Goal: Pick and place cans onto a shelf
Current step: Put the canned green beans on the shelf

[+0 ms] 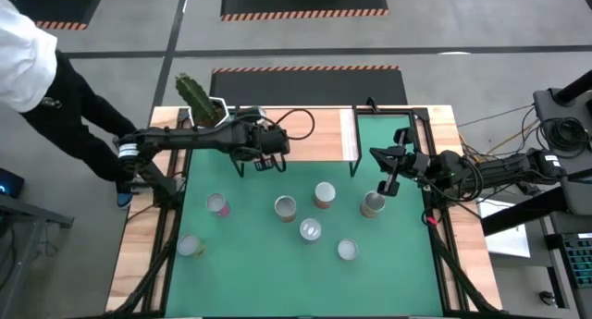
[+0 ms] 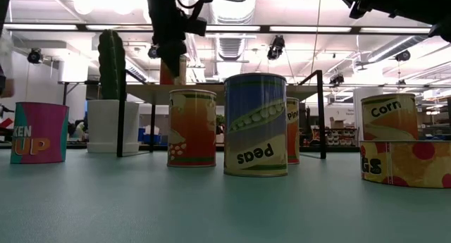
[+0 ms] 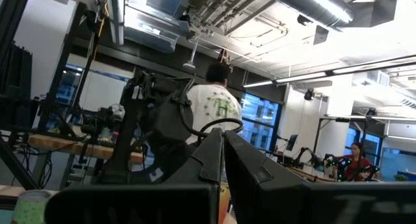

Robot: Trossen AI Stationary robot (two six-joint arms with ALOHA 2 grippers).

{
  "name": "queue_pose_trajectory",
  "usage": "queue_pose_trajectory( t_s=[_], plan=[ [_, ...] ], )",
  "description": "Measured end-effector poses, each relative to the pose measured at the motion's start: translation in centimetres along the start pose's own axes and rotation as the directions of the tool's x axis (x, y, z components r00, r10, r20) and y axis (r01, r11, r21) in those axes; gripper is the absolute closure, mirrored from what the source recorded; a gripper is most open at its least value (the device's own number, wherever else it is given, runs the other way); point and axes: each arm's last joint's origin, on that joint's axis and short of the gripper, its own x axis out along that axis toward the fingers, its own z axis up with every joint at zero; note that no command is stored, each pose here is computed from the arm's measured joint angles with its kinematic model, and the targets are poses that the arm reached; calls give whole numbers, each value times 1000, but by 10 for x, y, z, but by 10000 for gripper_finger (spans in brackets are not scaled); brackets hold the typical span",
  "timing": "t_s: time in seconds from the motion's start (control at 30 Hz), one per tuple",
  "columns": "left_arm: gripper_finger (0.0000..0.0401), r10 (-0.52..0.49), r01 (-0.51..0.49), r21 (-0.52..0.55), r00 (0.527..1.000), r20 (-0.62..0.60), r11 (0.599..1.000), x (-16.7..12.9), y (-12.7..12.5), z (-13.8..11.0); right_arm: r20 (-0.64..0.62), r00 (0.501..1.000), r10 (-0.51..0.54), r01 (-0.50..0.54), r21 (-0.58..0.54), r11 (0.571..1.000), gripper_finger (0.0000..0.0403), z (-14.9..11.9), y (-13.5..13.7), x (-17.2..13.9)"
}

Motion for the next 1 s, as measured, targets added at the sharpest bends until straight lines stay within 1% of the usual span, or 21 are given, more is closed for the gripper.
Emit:
queue_pose_trajectory(
  t_s=[0.1, 0.3, 0.37, 0.4, 0.5, 0.57, 0.83, 1.0],
  plan=[
    [401, -8, 8, -43, 1000, 17, 999, 0, -1, 2, 0, 1000, 0, 0, 0, 1000, 394, 0, 0, 0],
    [401, -7, 25, -142, 991, 131, 990, -1, -3, 15, 0, 1000, 0, 0, -1, 1000, 394, 0, 0, 0],
    [401, 6, 16, -157, 991, 135, 987, 2, -3, 15, 0, 1000, 0, 0, -1, 1000, 394, 0, 0, 0],
    [401, 30, -9, -163, 992, 126, 987, 4, -3, 14, 0, 1000, 0, 0, 0, 1000, 394, 0, 0, 0],
    [401, 118, -101, -162, 988, 99, 982, 9, -3, 10, -1, 1000, 1, -1, 0, 1000, 394, 0, 0, 0],
    [401, 159, -143, -161, 983, 90, 977, 10, -3, 9, -1, 1000, 0, 0, -1, 1000, 394, 0, 0, 0],
    [401, 168, -157, -146, 984, 63, 977, 15, 1, 6, -1, 1000, 0, 0, 0, 1000, 394, 0, 0, 0],
    [401, 171, -164, -110, 984, 50, 980, 16, 2, 5, -1, 1000, 1, -1, 0, 1000, 394, 0, 0, 0]
  ],
)
